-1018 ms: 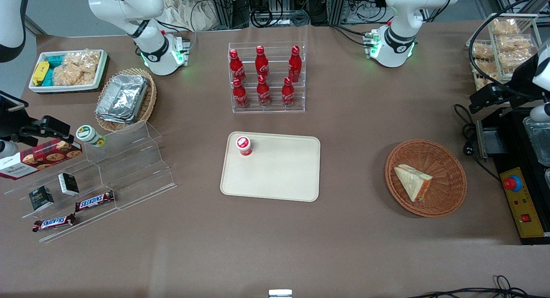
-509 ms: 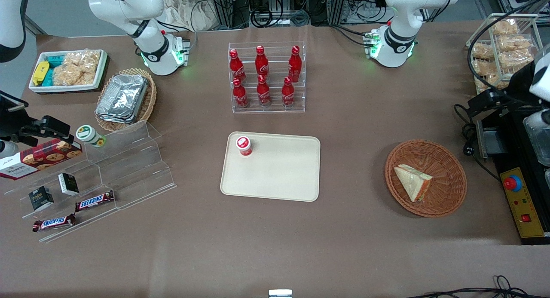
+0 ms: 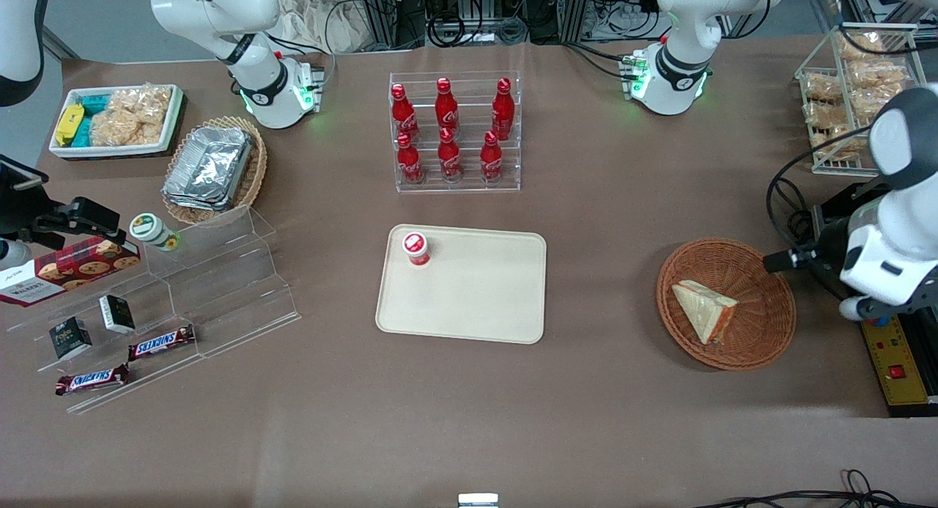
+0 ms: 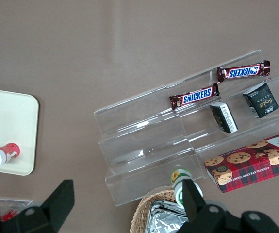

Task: Place sandwich from basket to tray
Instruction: 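Lower the open left gripper over the wrapped sandwich and close on it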

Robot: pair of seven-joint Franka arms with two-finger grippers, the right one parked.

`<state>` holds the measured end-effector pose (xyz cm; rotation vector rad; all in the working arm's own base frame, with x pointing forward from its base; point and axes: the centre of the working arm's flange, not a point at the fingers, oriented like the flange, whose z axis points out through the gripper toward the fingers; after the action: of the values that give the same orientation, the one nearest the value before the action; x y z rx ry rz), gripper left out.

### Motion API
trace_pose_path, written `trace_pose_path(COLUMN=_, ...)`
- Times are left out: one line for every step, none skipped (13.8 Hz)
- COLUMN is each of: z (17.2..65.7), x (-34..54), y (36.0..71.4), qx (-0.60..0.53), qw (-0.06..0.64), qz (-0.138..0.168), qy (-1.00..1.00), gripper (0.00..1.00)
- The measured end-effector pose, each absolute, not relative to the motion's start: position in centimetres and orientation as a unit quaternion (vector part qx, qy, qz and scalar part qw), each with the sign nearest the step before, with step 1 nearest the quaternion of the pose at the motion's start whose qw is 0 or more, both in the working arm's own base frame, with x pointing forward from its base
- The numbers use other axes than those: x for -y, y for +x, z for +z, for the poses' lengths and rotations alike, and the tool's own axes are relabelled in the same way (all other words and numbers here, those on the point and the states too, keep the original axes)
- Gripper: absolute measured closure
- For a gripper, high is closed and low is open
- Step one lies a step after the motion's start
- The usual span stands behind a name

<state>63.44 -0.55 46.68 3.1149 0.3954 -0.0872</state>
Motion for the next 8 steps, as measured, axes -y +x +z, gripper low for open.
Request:
trace_pose_path(z=44.4, x=0.6, y=63.8, qx=-0.137, qw=0.001, qz=-0.022, qy=0.990, gripper=0.00)
trace_pose_path(z=42.2, x=0.7, y=63.9, qx=-0.143, qw=0.002, qz=-0.017, qy=0.990, gripper=0.00)
trace_pose_path(z=40.1, x=0.7, y=63.9, qx=-0.146, qw=0.002, qz=-0.017, qy=0.989, gripper=0.00)
trace_pose_path(z=38.1, x=0.7, y=63.8, qx=-0.147, qw=0.002, qz=-0.019, qy=0.989, gripper=0.00)
trace_pose_path(z=36.3, x=0.7, y=63.8, qx=-0.148, qw=0.002, qz=-0.019, qy=0.989, gripper=0.00)
trace_pose_path(z=34.9, x=0.7, y=63.8, qx=-0.148, qw=0.002, qz=-0.018, qy=0.989, gripper=0.00)
trace_pose_path(z=33.5, x=0.7, y=63.8, qx=-0.148, qw=0.002, qz=-0.017, qy=0.989, gripper=0.00)
trace_pose_path(z=32.3, x=0.7, y=63.8, qx=-0.148, qw=0.002, qz=-0.017, qy=0.989, gripper=0.00)
